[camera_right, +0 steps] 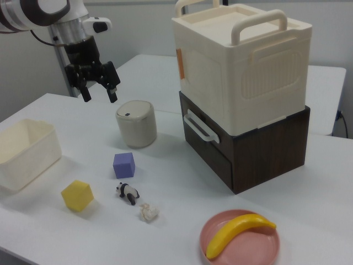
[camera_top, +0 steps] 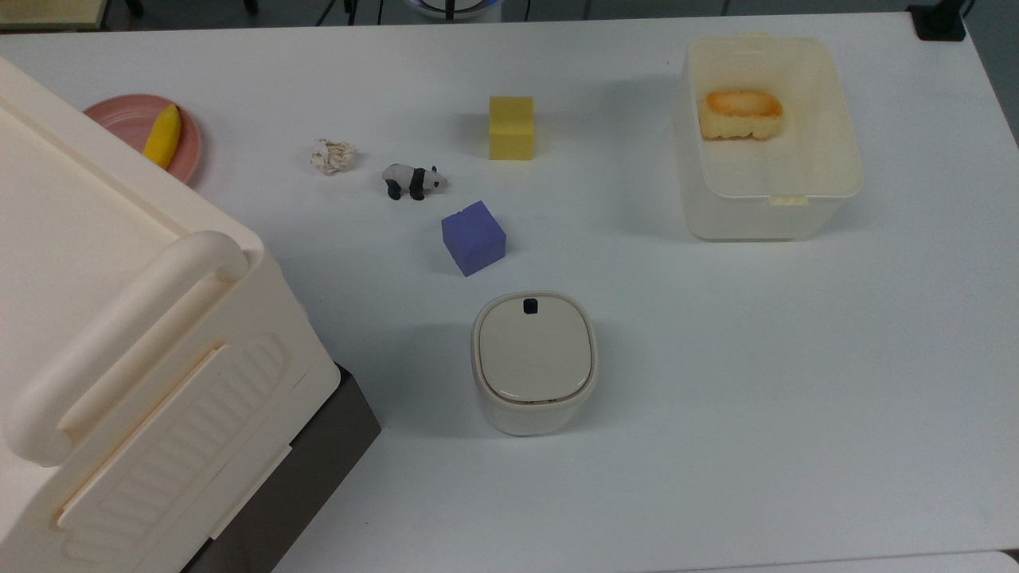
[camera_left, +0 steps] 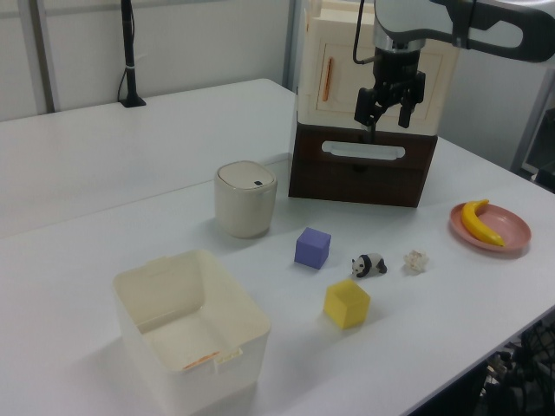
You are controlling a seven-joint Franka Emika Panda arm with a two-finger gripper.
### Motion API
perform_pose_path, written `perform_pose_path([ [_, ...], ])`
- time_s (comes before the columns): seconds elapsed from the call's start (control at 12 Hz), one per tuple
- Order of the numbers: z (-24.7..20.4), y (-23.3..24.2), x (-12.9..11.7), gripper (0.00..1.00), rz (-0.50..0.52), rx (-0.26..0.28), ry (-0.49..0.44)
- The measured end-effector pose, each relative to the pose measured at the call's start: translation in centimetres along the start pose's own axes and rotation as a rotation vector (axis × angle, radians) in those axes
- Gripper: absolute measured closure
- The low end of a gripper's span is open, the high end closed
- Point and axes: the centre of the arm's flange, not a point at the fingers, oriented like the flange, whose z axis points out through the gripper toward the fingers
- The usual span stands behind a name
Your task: Open the trash can
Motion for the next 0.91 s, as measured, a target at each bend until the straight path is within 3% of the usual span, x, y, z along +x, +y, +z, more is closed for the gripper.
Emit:
perform_pose_path([
  [0.91, 0.61, -0.28, 0.42, 0.0, -0.006, 0.002, -0.011],
])
